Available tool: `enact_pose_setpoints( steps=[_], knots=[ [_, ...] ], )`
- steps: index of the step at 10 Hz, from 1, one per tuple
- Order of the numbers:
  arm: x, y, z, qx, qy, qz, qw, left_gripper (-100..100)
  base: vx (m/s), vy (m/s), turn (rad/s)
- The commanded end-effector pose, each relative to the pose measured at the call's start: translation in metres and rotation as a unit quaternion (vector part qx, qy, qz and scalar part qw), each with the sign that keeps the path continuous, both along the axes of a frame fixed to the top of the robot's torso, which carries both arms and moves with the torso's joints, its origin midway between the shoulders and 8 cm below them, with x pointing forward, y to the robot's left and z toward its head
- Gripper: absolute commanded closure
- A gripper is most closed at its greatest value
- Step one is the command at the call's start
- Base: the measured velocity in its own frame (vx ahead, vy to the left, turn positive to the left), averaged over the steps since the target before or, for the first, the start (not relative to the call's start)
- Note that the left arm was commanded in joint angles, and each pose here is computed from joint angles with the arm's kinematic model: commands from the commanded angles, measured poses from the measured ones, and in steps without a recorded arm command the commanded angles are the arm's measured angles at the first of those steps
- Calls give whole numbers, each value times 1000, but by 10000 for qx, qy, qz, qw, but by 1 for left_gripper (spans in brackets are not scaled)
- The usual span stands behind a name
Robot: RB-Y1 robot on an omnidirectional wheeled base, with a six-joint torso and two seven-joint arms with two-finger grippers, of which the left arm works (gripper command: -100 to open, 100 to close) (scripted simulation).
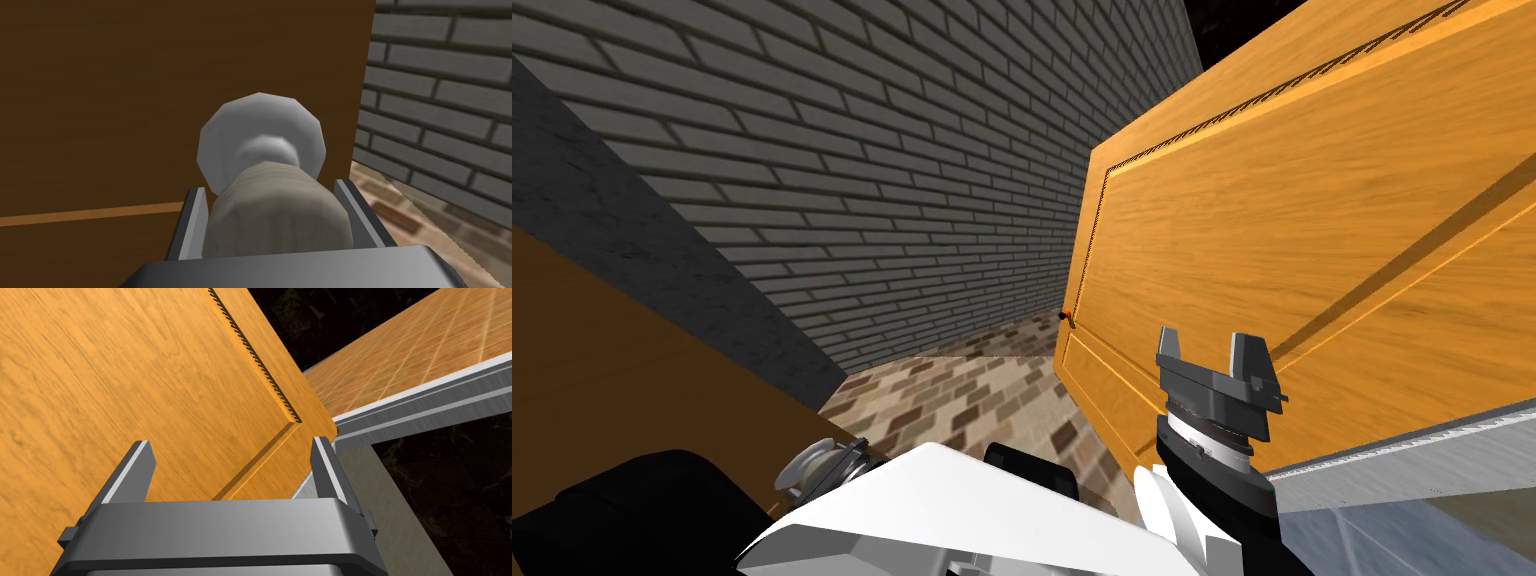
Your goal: Push the door open
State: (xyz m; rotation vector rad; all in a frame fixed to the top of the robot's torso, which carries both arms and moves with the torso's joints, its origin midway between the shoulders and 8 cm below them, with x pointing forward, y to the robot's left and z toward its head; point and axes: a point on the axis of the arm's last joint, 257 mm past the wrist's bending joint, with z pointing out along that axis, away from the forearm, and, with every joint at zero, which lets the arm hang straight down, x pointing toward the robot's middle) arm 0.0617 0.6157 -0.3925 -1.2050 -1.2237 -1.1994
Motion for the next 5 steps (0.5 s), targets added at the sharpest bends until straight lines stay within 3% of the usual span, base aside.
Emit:
enact_pose_setpoints(
  steps=[1,2,3,5],
  knots=[
    [-17,6,2,56,23,214,9998,100,165,143,56],
    [-17,6,2,56,23,214,9998,100,107,104,52],
    [-30,7,1,50,22,374,9993,100,116,140,45],
    [-41,7,1,41,22,514,9987,100,119,155,47]
  ],
)
